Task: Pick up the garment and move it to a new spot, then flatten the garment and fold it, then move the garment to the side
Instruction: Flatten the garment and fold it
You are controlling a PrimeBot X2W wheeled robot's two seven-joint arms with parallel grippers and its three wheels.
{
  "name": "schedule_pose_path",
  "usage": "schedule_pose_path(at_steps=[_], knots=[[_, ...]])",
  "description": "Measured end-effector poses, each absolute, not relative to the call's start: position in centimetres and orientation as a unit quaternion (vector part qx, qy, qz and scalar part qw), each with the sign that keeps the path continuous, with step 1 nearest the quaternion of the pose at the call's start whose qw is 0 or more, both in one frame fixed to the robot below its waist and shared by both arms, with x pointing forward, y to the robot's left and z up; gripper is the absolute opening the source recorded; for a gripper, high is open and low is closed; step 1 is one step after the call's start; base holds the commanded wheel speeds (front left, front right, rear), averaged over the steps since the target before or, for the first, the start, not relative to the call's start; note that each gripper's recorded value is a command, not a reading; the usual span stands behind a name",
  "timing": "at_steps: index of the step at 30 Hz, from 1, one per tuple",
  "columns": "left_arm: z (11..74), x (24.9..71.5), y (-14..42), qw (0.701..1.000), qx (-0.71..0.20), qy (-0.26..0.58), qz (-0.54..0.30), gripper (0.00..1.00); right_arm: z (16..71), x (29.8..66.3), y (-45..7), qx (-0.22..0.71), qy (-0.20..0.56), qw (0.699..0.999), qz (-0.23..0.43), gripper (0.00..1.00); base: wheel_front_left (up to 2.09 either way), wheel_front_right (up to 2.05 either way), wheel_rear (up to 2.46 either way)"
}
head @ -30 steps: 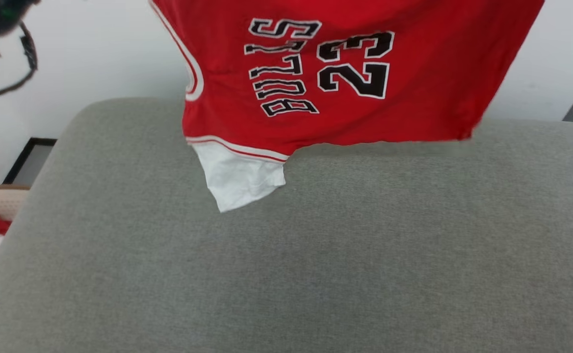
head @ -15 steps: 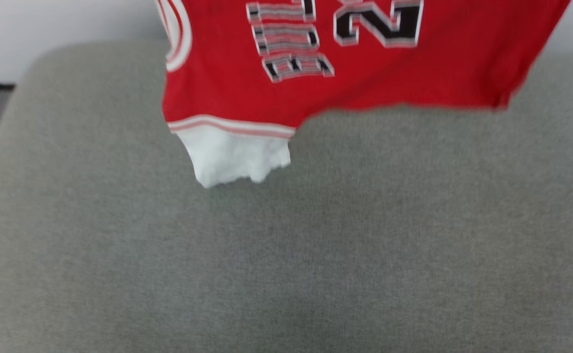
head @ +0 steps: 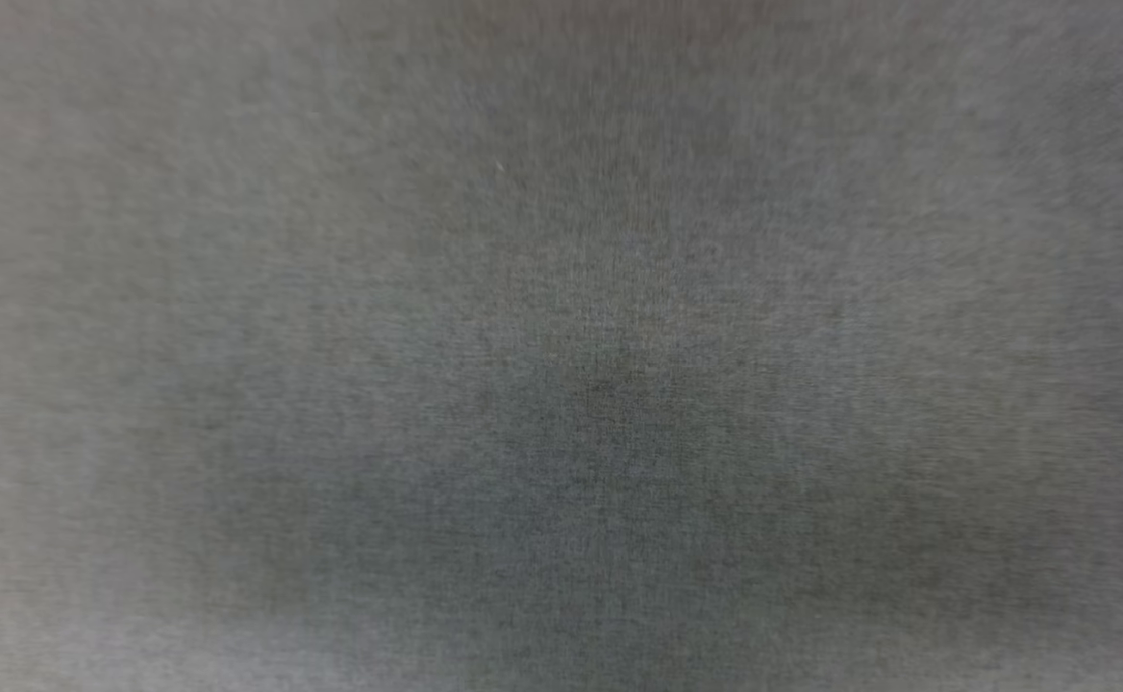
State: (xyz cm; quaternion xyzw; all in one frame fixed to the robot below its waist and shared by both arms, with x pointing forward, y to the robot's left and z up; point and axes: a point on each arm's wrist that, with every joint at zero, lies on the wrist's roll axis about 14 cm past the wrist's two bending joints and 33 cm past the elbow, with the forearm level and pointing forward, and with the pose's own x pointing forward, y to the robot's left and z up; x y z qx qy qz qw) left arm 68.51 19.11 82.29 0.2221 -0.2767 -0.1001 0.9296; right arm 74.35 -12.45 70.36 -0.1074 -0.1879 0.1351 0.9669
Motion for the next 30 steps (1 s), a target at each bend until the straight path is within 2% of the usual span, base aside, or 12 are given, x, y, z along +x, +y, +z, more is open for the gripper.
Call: schedule_pose_path(at_steps=[4,8,11,17,21,25,30], knots=[[78.3,70.9,18.0,0.932,0.192,-0.282,-0.121,0.0,61.7,77.0,-11.5,-0.11,-0.13,0.975,0.146,0.0,0.0,0.0,0.0],[66.7,73.7,18.9,0.96,0.159,-0.191,-0.127,0.0,50.9,77.7,-10.9,-0.114,-0.039,0.98,0.159,0.0,0.0,0.0,0.0],[61.0,73.9,19.4,0.97,0.15,-0.138,-0.134,0.0,46.2,77.5,-9.8,-0.106,0.002,0.98,0.171,0.0,0.0,0.0,0.0],[55.4,72.1,21.6,0.979,0.142,-0.067,-0.127,0.0,43.0,76.7,-8.5,-0.084,0.034,0.979,0.181,0.0,0.0,0.0,0.0],[53.6,69.9,21.8,0.979,0.147,-0.028,-0.137,0.0,43.9,75.8,-8.4,-0.078,0.038,0.979,0.182,0.0,0.0,0.0,0.0],[51.5,66.3,21.0,0.976,0.138,0.031,-0.166,0.0,44.0,73.6,-7.2,-0.073,0.057,0.975,0.201,0.0,0.0,0.0,0.0],[49.8,60.7,22.7,0.967,0.147,0.105,-0.18,0.0,44.0,70.1,-7.6,-0.063,0.087,0.971,0.216,0.0,0.0,0.0,0.0]])
